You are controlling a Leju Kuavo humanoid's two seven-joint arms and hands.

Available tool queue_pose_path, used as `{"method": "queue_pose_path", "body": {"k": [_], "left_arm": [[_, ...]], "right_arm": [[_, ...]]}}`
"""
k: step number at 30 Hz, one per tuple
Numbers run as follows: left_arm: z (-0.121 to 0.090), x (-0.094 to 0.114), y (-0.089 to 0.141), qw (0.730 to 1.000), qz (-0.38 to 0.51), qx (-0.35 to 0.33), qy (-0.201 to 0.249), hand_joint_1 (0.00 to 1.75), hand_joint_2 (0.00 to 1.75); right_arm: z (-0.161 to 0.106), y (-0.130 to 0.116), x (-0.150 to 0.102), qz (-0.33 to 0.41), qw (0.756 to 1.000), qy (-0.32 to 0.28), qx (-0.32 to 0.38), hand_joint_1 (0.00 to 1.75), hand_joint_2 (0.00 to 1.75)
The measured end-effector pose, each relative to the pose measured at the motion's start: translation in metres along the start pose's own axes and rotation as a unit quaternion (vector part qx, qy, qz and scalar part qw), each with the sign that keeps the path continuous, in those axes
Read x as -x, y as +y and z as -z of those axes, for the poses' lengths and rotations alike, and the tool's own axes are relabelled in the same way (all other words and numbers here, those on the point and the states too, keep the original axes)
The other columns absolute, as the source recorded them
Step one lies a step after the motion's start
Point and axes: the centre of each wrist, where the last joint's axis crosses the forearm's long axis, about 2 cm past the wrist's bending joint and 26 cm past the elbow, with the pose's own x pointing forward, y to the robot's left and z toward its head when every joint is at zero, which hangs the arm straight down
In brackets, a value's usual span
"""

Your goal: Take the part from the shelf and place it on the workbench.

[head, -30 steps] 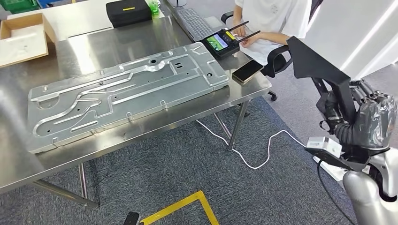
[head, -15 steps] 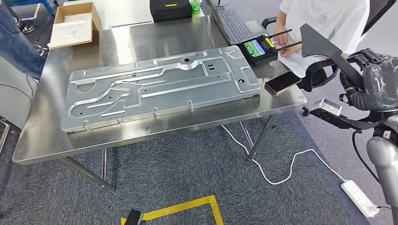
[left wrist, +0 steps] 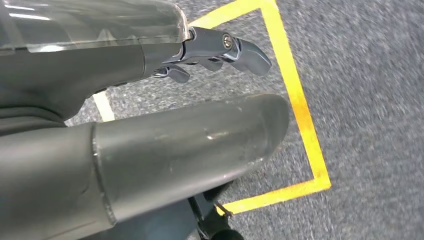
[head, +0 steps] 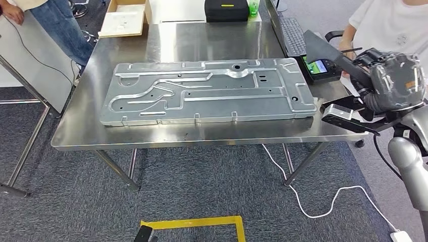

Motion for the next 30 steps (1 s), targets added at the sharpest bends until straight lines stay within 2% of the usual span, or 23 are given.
{"method": "queue_pose_path", "body": {"k": [8,13,20,30], "left_arm": [[0.003,-0.006,-0.002,1.0,0.005,0.005,-0.005,0.0,0.0],[0.002,-0.005,-0.003,1.0,0.005,0.006,-0.004,0.0,0.0],[0.001,-0.003,-0.002,1.0,0.002,0.013,-0.002,0.0,0.0],[0.001,-0.003,-0.003,1.0,-0.002,0.018,-0.008,0.0,0.0]], "right_arm": [[0.05,0.007,-0.032,-0.011,0.997,-0.071,-0.038,1.75,1.75],[0.071,0.003,-0.037,-0.018,0.995,-0.087,-0.036,1.75,1.75],[0.08,0.004,-0.041,-0.016,0.994,-0.1,-0.043,1.75,1.75],[0.078,0.012,-0.043,-0.022,0.994,-0.097,-0.053,1.75,1.75]]}}
